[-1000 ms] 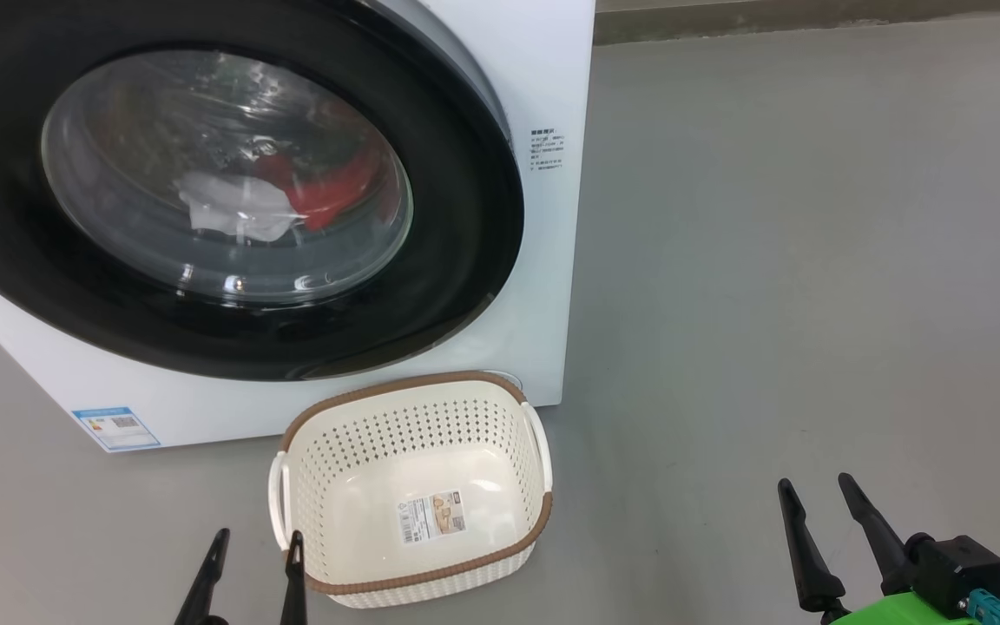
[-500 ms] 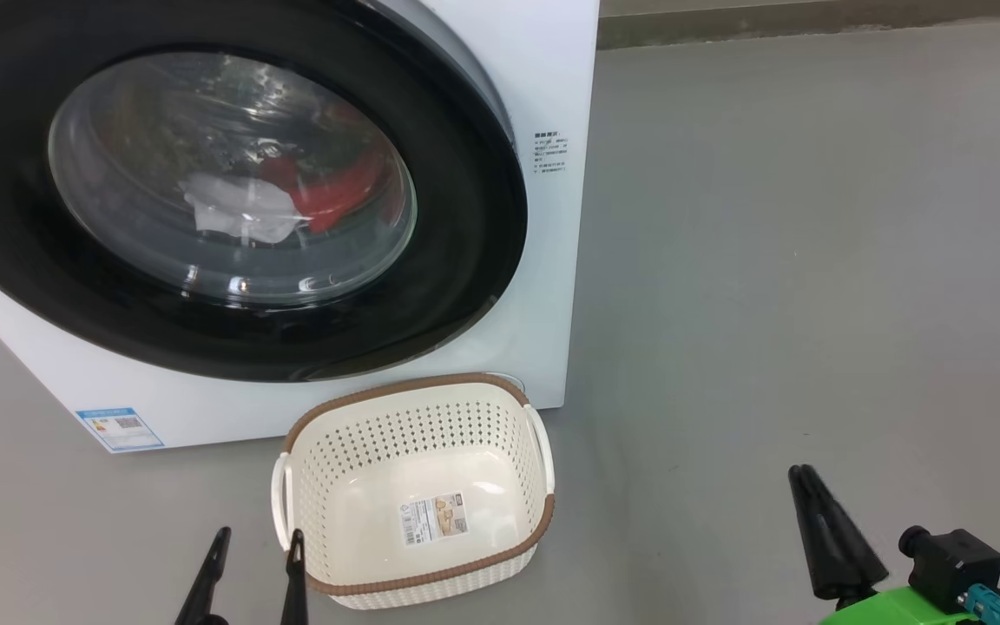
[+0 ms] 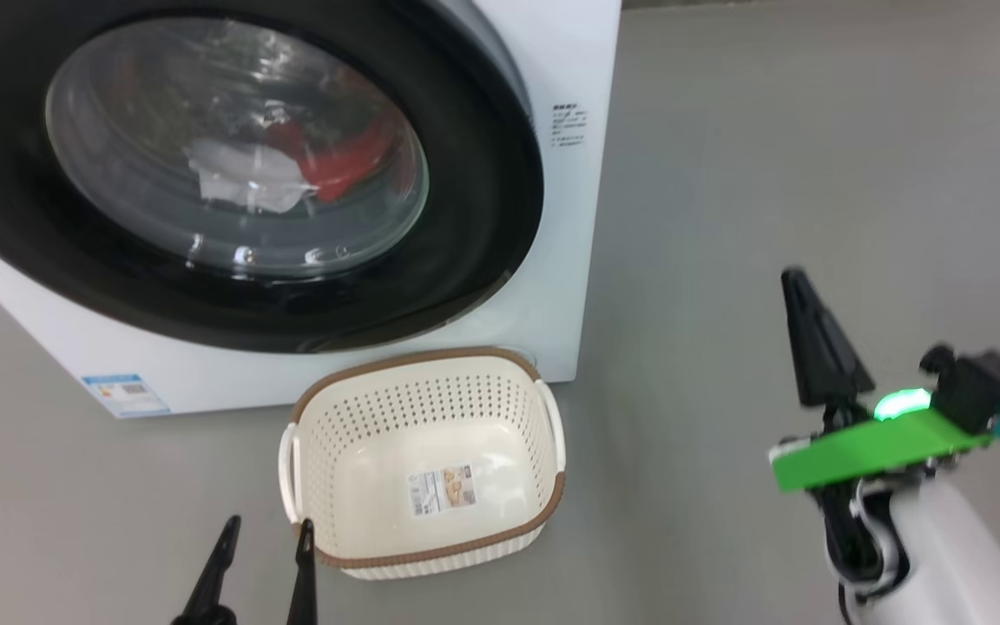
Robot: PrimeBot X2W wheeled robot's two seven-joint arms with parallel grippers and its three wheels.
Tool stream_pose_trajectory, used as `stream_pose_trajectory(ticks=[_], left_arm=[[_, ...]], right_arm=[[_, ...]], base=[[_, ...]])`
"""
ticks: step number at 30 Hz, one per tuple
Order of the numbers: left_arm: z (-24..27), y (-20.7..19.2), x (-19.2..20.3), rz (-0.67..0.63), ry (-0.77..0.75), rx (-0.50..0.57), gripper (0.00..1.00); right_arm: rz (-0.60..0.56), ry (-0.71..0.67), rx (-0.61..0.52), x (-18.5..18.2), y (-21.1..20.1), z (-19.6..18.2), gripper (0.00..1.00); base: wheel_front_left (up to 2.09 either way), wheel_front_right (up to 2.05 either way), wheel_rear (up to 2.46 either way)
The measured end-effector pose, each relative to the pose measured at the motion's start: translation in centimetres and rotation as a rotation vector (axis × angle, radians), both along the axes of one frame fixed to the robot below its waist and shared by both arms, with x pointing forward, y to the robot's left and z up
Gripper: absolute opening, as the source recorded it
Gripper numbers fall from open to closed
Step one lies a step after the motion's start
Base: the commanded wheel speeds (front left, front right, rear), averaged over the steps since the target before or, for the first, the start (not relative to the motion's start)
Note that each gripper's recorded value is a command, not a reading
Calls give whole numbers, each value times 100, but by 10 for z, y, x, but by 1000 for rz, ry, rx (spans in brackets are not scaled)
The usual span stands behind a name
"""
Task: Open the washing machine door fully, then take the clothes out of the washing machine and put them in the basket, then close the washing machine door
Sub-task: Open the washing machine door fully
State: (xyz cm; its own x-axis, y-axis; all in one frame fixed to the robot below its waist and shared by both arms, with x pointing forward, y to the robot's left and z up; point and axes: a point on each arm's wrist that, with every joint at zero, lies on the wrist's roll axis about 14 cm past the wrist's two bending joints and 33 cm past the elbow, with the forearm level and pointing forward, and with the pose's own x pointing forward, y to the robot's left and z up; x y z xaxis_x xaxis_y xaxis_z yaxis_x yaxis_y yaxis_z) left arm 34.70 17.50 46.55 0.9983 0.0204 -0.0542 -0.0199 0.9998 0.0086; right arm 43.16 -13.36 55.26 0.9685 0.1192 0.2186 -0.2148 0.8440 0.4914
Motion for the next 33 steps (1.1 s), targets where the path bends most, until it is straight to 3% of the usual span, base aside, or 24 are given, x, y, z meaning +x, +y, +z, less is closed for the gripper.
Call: stream_pose_trajectory(ticks=[11,21,33], left_arm=[[-1,0,19,-4,3,-27,100],[-14,3,40,10,33,-50,100],[-36,6,66,18,85,-69,100]], right_arm=[[129,-37,93,62,30,24,0],[297,39,276,111,67,18,0],[535,205,415,162,113,3,0]], base=[[0,0,0],[0,0,0],[0,0,0]])
